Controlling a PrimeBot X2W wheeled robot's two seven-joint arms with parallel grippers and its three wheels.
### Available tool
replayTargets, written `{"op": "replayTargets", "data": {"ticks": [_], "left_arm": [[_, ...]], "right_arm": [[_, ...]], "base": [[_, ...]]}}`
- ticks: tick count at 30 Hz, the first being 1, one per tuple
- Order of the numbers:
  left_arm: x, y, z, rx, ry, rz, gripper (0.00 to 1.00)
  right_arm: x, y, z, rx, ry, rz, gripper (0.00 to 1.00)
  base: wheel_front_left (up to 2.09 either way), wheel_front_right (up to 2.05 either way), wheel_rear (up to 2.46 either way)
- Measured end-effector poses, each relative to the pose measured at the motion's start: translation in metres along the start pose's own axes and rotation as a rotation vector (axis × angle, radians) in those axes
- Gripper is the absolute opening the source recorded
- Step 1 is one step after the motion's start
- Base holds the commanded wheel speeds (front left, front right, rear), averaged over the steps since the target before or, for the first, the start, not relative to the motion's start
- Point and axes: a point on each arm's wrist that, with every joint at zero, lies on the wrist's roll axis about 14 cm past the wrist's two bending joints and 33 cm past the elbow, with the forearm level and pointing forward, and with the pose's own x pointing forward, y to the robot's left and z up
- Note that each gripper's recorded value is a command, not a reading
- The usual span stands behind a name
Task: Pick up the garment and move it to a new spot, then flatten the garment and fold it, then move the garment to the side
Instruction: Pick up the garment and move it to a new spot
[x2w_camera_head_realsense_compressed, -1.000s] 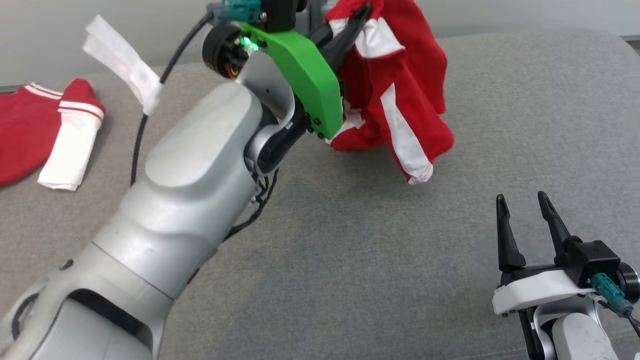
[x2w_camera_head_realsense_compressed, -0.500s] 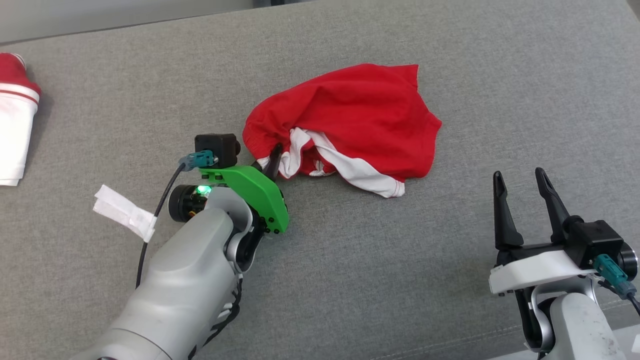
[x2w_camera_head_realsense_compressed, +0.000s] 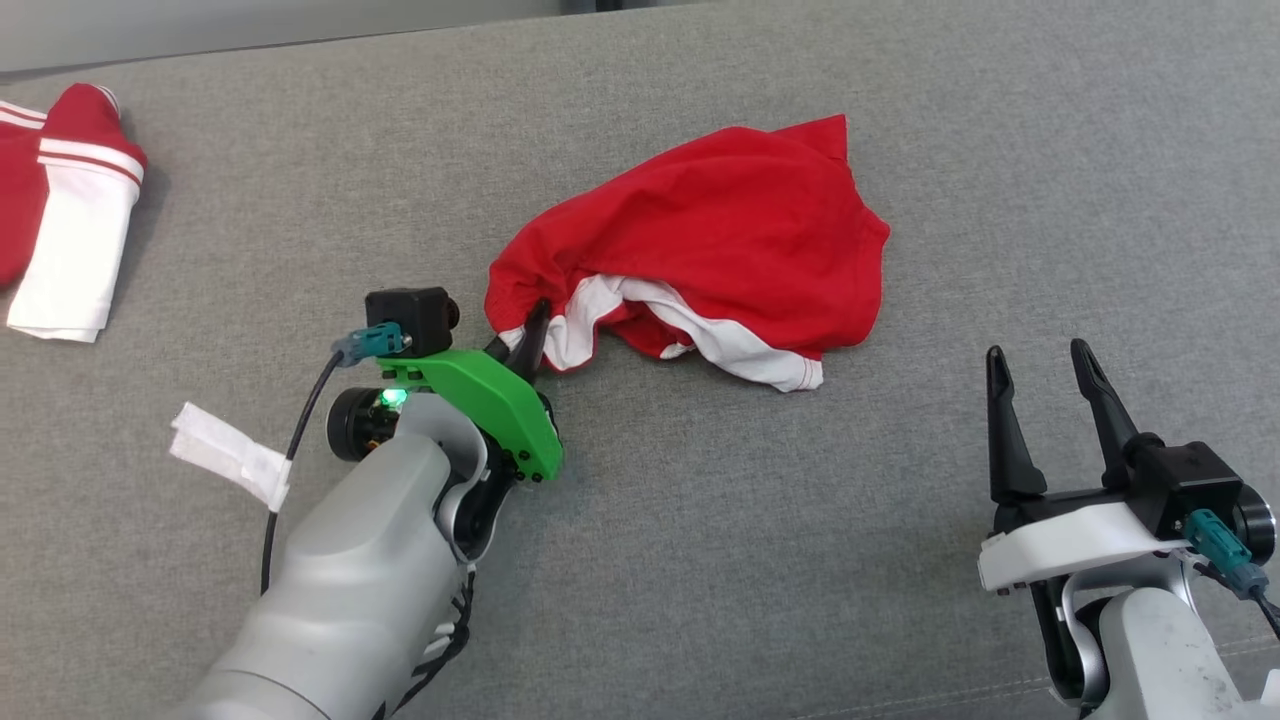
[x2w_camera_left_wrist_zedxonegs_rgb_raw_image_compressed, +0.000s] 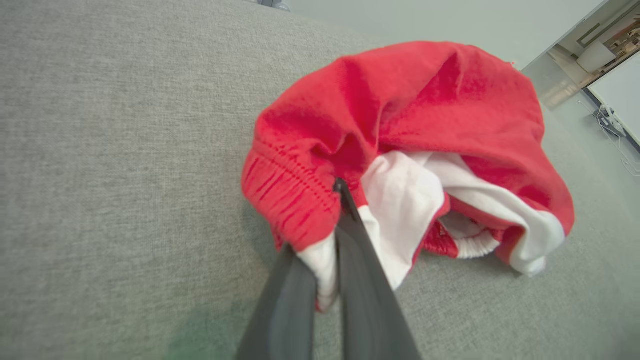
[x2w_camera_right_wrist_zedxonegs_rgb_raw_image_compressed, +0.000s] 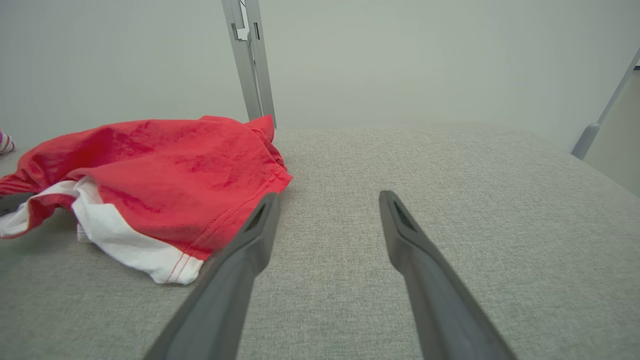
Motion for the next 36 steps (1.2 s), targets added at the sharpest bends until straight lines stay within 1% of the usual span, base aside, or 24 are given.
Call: {"op": "replayTargets", "data": {"ticks": [1, 2, 3, 4, 6, 7, 9, 14, 18, 21, 25, 31, 36], "left_arm": [[-0.003, 0.0, 0.0, -0.007, -0.005, -0.002, 0.25], [-0.006, 0.0, 0.0, -0.006, -0.009, -0.002, 0.36], [-0.008, 0.001, 0.002, -0.003, -0.017, -0.002, 0.87], [-0.01, 0.003, 0.005, 0.008, -0.028, 0.002, 1.0], [-0.016, 0.011, 0.01, 0.094, -0.041, 0.021, 1.0], [-0.019, 0.014, 0.014, 0.101, -0.053, 0.033, 1.0], [-0.025, 0.015, 0.015, 0.079, -0.073, 0.043, 1.0], [-0.04, 0.013, 0.018, 0.069, -0.107, 0.055, 1.0], [-0.056, 0.011, 0.045, 0.117, -0.207, 0.076, 1.0], [-0.073, 0.007, 0.043, 0.13, -0.24, 0.09, 1.0], [-0.096, 0.002, 0.052, 0.146, -0.312, 0.111, 1.0], [-0.134, 0.003, 0.06, 0.157, -0.412, 0.174, 1.0], [-0.163, 0.013, 0.052, 0.128, -0.464, 0.252, 1.0]], "right_arm": [[0.0, 0.001, 0.001, -0.001, -0.002, 0.003, 1.0], [-0.001, 0.002, 0.001, -0.004, -0.003, 0.006, 1.0], [-0.001, 0.003, 0.002, -0.003, -0.005, 0.008, 1.0], [-0.001, 0.004, 0.003, -0.003, -0.008, 0.01, 1.0], [-0.003, 0.005, 0.005, -0.004, -0.012, 0.013, 1.0], [-0.004, 0.005, 0.005, -0.006, -0.012, 0.015, 1.0], [-0.007, 0.006, 0.005, -0.007, -0.011, 0.017, 1.0], [-0.014, 0.004, 0.011, -0.014, -0.024, 0.012, 1.0], [-0.018, 0.004, 0.02, -0.027, -0.048, 0.012, 1.0], [-0.023, 0.004, 0.026, -0.036, -0.065, 0.014, 1.0], [-0.031, 0.008, 0.034, -0.044, -0.089, 0.027, 1.0], [-0.037, 0.019, 0.05, -0.043, -0.135, 0.058, 1.0], [-0.04, 0.033, 0.053, -0.025, -0.147, 0.097, 1.0]], "base": [[0.0, 0.0, 0.0], [0.0, 0.0, 0.0], [0.0, 0.0, 0.0], [0.0, 0.0, 0.0], [0.0, 0.0, 0.0], [0.0, 0.0, 0.0], [0.0, 0.0, 0.0], [0.0, 0.0, 0.0], [0.0, 0.0, 0.0], [0.0, 0.0, 0.0], [0.0, 0.0, 0.0], [0.0, 0.0, 0.0], [0.0, 0.0, 0.0]]}}
